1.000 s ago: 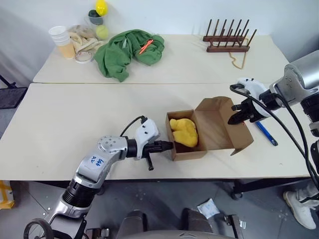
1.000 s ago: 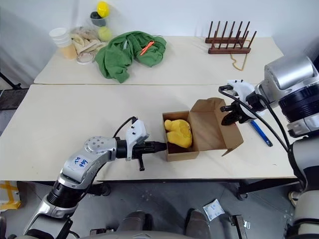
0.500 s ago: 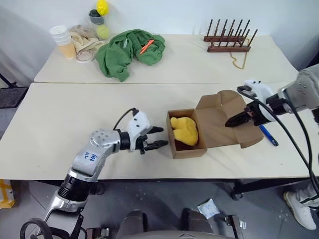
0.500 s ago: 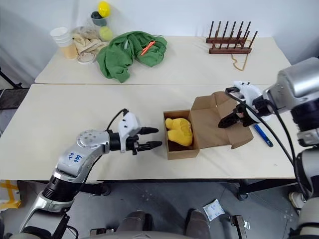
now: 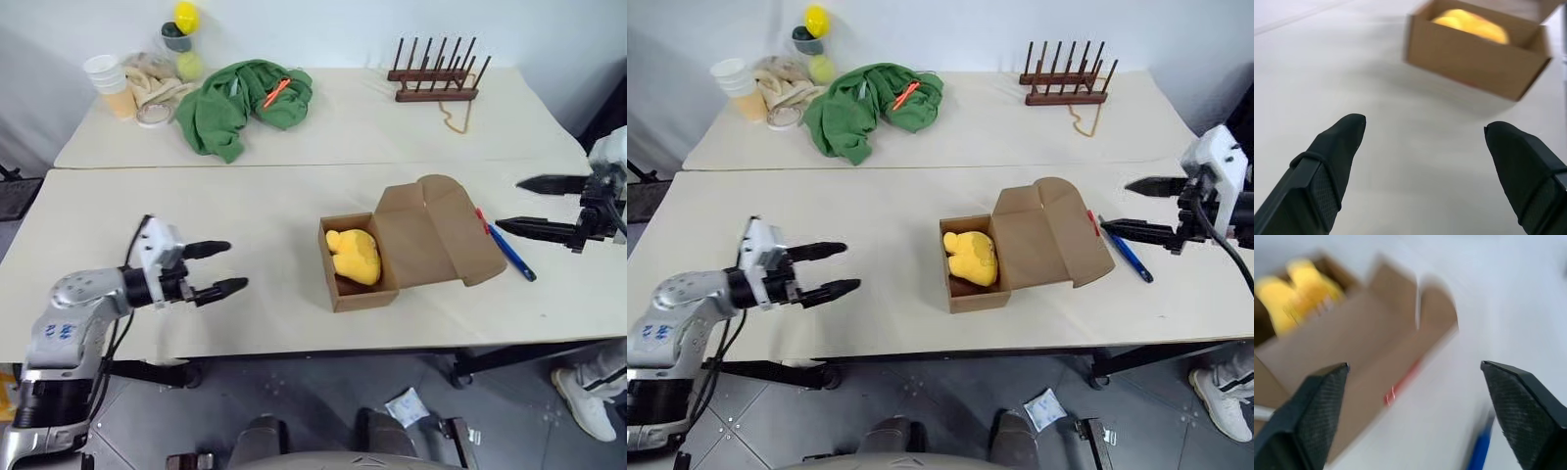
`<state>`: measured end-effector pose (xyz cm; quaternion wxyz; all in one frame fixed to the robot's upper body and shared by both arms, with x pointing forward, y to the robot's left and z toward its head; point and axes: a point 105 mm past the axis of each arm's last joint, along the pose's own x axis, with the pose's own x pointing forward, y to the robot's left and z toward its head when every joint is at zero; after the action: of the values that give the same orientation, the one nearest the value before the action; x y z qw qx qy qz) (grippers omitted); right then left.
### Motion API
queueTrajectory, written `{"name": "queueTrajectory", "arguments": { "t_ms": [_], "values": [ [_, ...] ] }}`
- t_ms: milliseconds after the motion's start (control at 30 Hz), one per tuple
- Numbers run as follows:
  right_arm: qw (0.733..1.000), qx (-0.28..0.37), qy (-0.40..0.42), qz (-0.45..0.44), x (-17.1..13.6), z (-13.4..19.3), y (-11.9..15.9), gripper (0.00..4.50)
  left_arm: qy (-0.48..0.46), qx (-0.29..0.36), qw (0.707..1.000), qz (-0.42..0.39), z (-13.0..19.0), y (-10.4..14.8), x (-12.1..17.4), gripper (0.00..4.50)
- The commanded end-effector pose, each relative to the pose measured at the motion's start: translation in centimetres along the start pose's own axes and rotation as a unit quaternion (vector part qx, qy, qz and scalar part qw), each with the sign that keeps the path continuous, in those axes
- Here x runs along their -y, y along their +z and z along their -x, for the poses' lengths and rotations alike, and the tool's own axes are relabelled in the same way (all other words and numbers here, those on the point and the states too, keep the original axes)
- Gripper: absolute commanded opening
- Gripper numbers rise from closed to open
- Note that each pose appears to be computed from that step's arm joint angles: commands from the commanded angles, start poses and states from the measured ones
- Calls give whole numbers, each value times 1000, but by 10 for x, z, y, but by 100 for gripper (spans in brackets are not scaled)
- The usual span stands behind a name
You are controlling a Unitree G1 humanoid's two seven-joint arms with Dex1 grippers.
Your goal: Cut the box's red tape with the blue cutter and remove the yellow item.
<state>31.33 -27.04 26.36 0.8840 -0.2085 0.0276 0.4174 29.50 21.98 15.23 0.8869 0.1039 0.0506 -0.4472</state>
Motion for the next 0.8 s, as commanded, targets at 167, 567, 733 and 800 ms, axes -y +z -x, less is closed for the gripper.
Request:
{"name": "queueTrajectory", "arguments": {
  "t_ms": [167,567,733,800],
  "values": [
    [990,112,76,29,-38,3,25,450,65,-26,997,21,62,-22,-14,446],
    [992,75,93,43,-67,20,14,450,-117,-30,992,26,-4,54,22,446],
    [995,63,72,42,-64,29,15,450,-227,-63,968,-86,-75,95,47,446],
    [995,62,75,39,-67,28,13,450,-242,-76,961,-112,-106,105,51,446]
  ]
}}
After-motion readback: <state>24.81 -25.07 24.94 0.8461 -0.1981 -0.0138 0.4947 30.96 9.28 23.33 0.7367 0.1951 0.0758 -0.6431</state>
